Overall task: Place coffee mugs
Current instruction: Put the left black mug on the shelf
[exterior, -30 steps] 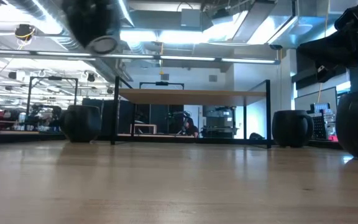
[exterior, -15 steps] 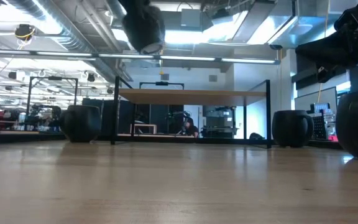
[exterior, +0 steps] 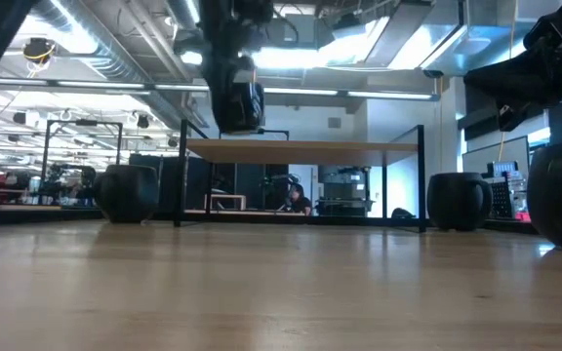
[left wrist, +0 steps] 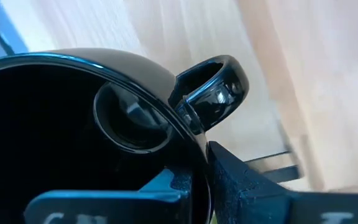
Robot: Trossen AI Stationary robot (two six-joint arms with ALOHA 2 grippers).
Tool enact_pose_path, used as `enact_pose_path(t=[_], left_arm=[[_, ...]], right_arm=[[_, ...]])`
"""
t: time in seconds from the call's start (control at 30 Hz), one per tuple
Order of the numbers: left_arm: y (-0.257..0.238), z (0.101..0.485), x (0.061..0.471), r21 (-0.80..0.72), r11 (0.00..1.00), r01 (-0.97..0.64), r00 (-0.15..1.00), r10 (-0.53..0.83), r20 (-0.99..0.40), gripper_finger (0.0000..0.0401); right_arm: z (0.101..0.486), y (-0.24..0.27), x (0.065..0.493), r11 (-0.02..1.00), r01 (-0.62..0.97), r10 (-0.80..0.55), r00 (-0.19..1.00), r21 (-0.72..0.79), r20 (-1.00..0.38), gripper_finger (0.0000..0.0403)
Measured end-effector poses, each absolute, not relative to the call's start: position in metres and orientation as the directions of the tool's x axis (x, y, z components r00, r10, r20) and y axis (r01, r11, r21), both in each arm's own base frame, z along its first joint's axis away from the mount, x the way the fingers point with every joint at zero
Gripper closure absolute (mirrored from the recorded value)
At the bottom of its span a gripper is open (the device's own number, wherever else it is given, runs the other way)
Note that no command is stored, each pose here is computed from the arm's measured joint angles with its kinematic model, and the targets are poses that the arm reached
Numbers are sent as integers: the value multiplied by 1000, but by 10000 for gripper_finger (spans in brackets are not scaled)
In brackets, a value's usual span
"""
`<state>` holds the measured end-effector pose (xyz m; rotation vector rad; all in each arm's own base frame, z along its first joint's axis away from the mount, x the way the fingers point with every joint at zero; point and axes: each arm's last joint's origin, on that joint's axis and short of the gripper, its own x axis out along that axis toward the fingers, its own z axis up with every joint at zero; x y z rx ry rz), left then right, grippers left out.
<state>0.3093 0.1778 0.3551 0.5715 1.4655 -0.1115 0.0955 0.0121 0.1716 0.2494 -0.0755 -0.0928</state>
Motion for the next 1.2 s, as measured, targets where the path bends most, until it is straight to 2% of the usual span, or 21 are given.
enact_pose_path(t=[0.37,0.63,0.77,1.2], left_arm=[[211,338,303,226,882,414,98,204,-974,376],[215,338,299,225,901,371,93,205,-974,376],[209,338,304,230,898,375,97,209,-973,374],[209,340,308,274,888,370,113,250,-962,319]], right_arm=[[172,12,96,964,82,-101,993,254,62,386],[172,12,96,963,80,-100,993,258,62,386],[171,14,96,962,34,-51,997,270,58,386],[171,14,96,963,23,-40,998,269,57,386]])
